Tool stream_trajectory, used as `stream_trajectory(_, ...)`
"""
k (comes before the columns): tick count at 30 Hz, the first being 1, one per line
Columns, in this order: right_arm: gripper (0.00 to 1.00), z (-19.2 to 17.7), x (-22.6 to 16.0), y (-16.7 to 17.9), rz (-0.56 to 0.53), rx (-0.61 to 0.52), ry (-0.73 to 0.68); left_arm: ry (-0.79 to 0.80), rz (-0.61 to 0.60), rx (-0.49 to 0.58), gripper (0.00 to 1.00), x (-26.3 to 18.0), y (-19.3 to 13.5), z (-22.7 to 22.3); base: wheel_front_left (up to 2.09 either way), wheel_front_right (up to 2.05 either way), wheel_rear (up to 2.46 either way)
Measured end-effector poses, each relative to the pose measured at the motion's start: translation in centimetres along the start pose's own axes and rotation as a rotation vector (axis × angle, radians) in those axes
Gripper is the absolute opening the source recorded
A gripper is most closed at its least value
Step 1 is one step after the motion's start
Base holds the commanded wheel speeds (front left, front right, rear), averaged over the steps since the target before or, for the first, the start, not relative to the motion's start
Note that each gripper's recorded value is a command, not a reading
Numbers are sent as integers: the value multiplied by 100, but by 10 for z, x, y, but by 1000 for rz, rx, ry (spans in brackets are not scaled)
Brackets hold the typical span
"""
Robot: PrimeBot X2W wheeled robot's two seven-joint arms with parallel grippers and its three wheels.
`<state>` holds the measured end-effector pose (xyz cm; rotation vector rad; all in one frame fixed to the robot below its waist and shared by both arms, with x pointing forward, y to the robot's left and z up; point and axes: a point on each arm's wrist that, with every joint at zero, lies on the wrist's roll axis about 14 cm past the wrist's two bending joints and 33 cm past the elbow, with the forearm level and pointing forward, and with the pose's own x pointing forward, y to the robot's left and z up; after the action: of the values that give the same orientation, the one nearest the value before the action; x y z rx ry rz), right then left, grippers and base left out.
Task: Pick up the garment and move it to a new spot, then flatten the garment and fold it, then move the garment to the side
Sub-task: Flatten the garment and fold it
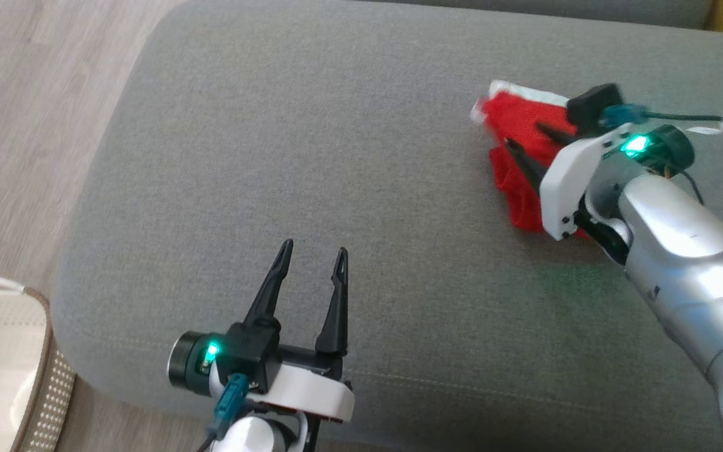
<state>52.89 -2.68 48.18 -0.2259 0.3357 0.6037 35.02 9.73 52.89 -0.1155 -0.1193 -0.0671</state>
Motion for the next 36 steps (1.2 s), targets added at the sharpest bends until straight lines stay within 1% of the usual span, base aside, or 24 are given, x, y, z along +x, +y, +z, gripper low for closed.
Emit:
stream_trajectory(4, 100, 30, -13, -20, -64, 66, -178, -7, -3, -1, 100, -2, -2, 2, 0, 0, 0)
stream_trajectory(7, 100, 46, -33, -53, -160, 115, -280, -15, 8, -1, 100, -3, 1, 5, 0, 0, 0)
stream_trajectory(11, 100, 43, -73, -102, -302, 151, -335, 4, 13, -8, 100, -11, 0, -1, 0, 0, 0)
stream_trajectory(14, 100, 46, -108, -119, -370, 141, -423, 6, 17, -9, 100, -14, 1, -2, 0, 0, 0)
stream_trajectory(16, 100, 39, -129, -117, -400, 125, -460, -4, 18, 1, 100, -14, 2, 1, 0, 0, 0)
stream_trajectory(18, 100, 21, -149, -107, -430, 128, -476, -9, 26, 9, 100, -17, 4, 2, 0, 0, 0)
stream_trajectory(22, 100, -22, -181, -66, -468, 176, -470, -15, 27, 20, 100, -25, 5, 4, 0, 0, 0)
stream_trajectory(24, 100, -35, -196, -49, -489, 192, -473, -15, 26, 32, 100, -29, 6, 4, 0, 0, 0)
stream_trajectory(26, 100, -38, -210, -39, -509, 195, -488, -10, 28, 39, 100, -33, 6, 2, 0, 0, 0)
stream_trajectory(29, 100, -34, -226, -31, -528, 158, -508, -7, 44, 59, 100, -39, 13, 1, 0, 0, 0)
stream_trajectory(31, 100, -34, -235, -29, -547, 172, -526, -9, 55, 58, 100, -44, 16, 3, 0, 0, 0)
stream_trajectory(36, 100, -45, -245, -14, -542, 183, -508, -16, 59, 84, 100, -54, 20, 5, 0, 0, 0)
